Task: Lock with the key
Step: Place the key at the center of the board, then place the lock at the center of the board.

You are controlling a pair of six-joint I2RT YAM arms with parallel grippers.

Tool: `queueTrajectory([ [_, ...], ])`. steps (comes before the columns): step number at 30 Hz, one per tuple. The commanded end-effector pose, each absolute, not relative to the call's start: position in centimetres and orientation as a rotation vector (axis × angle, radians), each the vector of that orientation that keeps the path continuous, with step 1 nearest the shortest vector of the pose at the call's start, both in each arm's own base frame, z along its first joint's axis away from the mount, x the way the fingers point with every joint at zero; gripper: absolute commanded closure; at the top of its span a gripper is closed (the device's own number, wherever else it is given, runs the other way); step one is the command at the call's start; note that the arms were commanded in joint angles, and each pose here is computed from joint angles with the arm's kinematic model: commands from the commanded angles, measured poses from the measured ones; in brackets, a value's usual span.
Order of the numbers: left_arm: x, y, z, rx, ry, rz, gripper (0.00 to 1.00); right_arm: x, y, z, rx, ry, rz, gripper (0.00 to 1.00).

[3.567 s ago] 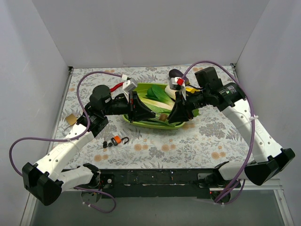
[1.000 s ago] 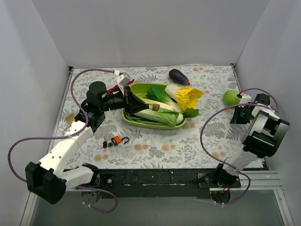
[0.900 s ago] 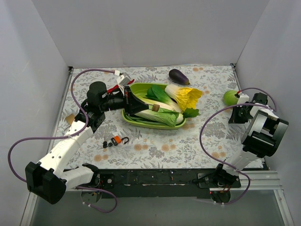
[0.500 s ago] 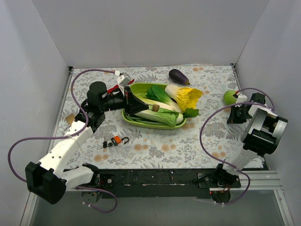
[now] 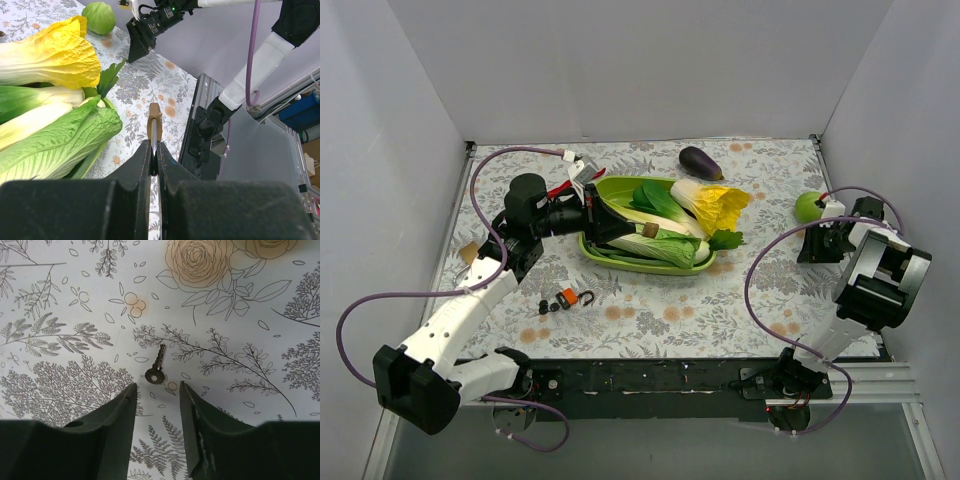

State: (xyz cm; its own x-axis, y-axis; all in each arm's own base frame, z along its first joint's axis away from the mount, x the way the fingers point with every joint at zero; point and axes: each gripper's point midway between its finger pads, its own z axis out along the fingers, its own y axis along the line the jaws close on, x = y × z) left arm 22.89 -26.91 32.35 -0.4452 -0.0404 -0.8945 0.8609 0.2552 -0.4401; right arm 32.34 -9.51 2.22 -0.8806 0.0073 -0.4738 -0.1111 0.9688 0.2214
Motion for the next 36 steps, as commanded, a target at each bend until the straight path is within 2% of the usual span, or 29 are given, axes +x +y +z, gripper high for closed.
queueTrajectory([
  [1, 22.4, -26.4, 33.7, 0.771, 1.627, -1.285, 1.00, 32.7, -10.2, 6.0, -0.152, 2.583, 0.253, 0.49],
  [2, 22.4, -26.3, 33.5, 0.765, 1.640, -1.289, 1.00, 32.6, -10.1, 6.7, -0.165, 2.574, 0.253, 0.41],
  [4, 22.2, -26.3, 33.2, 0.755, 1.657, -1.305, 1.00, 32.9, -9.4, 9.6, -0.229, 2.523, 0.275, 0.40],
  [5, 22.2, -26.4, 32.9, 0.746, 1.670, -1.316, 1.00, 33.2, -9.0, 11.0, -0.263, 2.494, 0.286, 0.36],
  [8, 22.3, -26.8, 32.0, 0.702, 1.739, -1.373, 1.00, 34.0, -6.2, 16.4, -0.443, 2.391, 0.321, 0.35],
  [14, 22.8, -27.8, 29.8, 0.624, 1.900, -1.500, 1.00, 32.6, 6.2, 25.7, -0.928, 2.105, 0.387, 0.31],
  [15, 22.9, -27.9, 29.6, 0.613, 1.919, -1.508, 1.00, 31.5, 9.8, 26.4, -1.040, 2.050, 0.440, 0.29],
  [19, 23.1, -28.2, 28.7, 0.553, 1.993, -1.554, 1.00, 28.1, 17.1, 30.2, -1.255, 1.836, 0.502, 0.23],
  [21, 22.9, -28.3, 28.2, 0.534, 2.023, -1.581, 1.00, 26.0, 20.8, 31.3, -1.342, 1.739, 0.547, 0.17],
  [26, 22.8, -28.6, 27.6, 0.483, 2.056, -1.630, 1.00, 22.8, 25.5, 31.3, -1.458, 1.669, 0.615, 0.13],
  [36, 22.7, -29.0, 28.3, 0.419, 2.067, -1.693, 1.00, 21.0, 30.4, 29.2, -1.626, 1.562, 0.488, 0.14],
])
